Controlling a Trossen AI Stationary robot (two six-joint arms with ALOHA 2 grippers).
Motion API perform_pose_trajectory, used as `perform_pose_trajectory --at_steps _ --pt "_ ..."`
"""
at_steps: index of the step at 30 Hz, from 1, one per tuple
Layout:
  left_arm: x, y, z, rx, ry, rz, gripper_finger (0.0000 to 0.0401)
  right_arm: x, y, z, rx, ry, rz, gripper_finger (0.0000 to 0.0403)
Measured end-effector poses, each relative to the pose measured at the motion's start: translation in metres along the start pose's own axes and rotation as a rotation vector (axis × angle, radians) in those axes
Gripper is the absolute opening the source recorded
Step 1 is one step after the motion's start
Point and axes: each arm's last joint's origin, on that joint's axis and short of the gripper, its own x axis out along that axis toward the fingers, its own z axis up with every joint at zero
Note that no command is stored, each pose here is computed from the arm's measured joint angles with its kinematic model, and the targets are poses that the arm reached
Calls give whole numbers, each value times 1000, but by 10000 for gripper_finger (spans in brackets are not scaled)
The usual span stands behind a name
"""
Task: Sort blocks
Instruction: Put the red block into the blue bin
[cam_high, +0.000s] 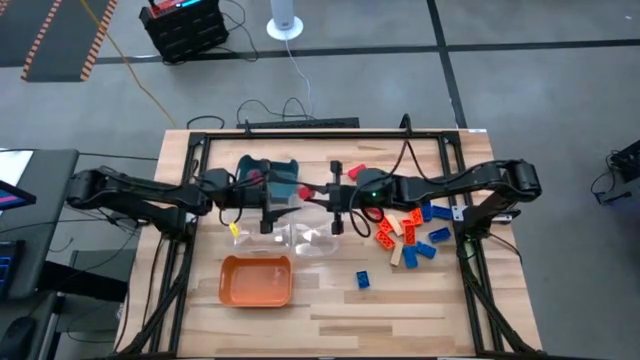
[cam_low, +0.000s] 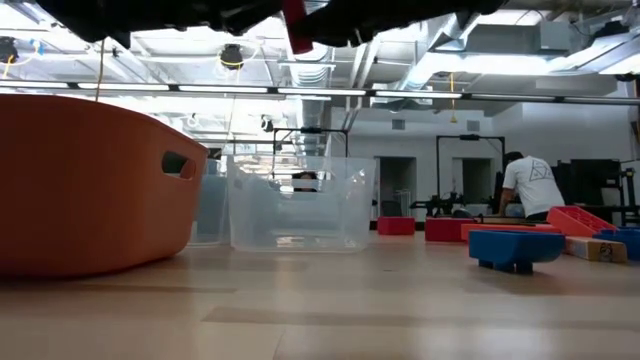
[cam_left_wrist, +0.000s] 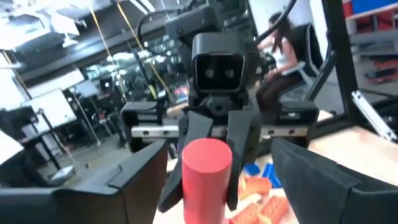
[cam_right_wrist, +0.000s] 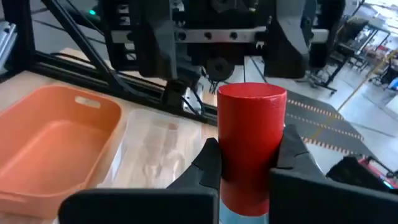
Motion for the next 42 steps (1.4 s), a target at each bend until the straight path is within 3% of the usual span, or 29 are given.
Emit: perform_pose_trajectory --at_steps 11,19,22,26,34,42 --pt "7 -10 -1 28 -11 -3 201 21 15 12 -34 -10 41 31" --pt "7 -11 -2 52 -7 -6 120 21 14 14 -34 -9 39 33" --pt "7 -11 -2 49 -6 -6 120 21 14 14 -36 -10 39 51" --pt "7 -12 -4 19 20 -4 120 20 13 14 -39 4 39 106" --pt "-7 0 -2 12 163 92 120 -6 6 10 -41 261 -69 227" --pt "-25 5 -8 -66 332 73 120 -49 3 -23 24 587 -162 241"
